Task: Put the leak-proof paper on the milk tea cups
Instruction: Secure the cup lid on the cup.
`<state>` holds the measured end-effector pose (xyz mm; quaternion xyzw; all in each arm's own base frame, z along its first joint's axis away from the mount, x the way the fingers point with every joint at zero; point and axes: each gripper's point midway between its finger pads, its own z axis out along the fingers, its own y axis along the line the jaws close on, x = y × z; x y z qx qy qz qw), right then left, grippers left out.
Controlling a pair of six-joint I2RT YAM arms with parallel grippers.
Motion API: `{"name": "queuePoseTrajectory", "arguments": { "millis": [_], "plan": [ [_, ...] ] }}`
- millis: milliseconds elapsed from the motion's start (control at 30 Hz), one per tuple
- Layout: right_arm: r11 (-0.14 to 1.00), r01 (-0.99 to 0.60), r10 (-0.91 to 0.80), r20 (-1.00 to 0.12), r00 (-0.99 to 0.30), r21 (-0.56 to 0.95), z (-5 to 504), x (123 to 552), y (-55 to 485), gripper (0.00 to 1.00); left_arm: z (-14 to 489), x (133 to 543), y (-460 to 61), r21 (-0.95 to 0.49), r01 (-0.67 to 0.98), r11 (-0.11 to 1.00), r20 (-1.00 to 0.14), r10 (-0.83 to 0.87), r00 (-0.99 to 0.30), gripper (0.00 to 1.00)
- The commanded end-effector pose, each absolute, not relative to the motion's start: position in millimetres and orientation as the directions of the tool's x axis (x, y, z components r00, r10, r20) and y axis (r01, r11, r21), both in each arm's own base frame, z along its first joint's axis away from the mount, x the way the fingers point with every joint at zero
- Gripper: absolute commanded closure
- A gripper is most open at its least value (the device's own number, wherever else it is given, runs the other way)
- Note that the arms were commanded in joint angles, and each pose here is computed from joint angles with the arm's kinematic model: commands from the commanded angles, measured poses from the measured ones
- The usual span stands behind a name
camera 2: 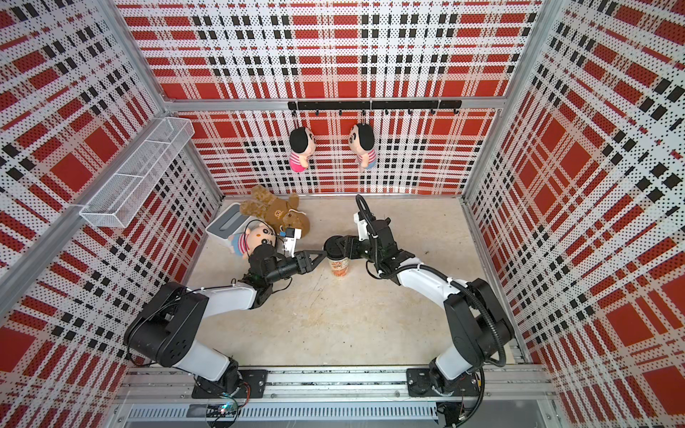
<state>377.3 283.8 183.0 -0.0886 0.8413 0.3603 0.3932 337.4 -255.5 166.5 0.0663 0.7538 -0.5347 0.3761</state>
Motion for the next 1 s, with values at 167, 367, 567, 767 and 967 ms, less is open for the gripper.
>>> {"name": "queuePoseTrajectory", "arguments": {
  "millis": [167, 367, 567, 767, 967],
  "plan": [
    [0.828, -0.304, 0.025, -0.573, -0.819, 0.471, 98, 351, 261, 0.50, 72, 328, -227, -0.815, 0.223, 0.534, -0.437, -0.314, -0.843, 0.57],
    [0.827, -0.304, 0.023, -0.569, -0.822, 0.473, 96, 349, 261, 0.53, 59, 324, -227, -0.814, 0.205, 0.543, -0.419, -0.306, -0.855, 0.60],
    [0.816, -0.319, 0.029, -0.585, -0.810, 0.482, 108, 350, 263, 0.53, 85, 333, -228, -0.818, 0.258, 0.514, -0.460, -0.316, -0.830, 0.58],
    [0.800, -0.341, 0.040, -0.611, -0.791, 0.494, 128, 353, 266, 0.44, 139, 347, -223, -0.792, 0.348, 0.501, -0.552, -0.347, -0.758, 0.51],
    [0.784, -0.362, 0.043, -0.627, -0.778, 0.503, 141, 355, 271, 0.41, 194, 361, -231, -0.677, 0.457, 0.577, -0.701, -0.317, -0.639, 0.36]
  ]
}}
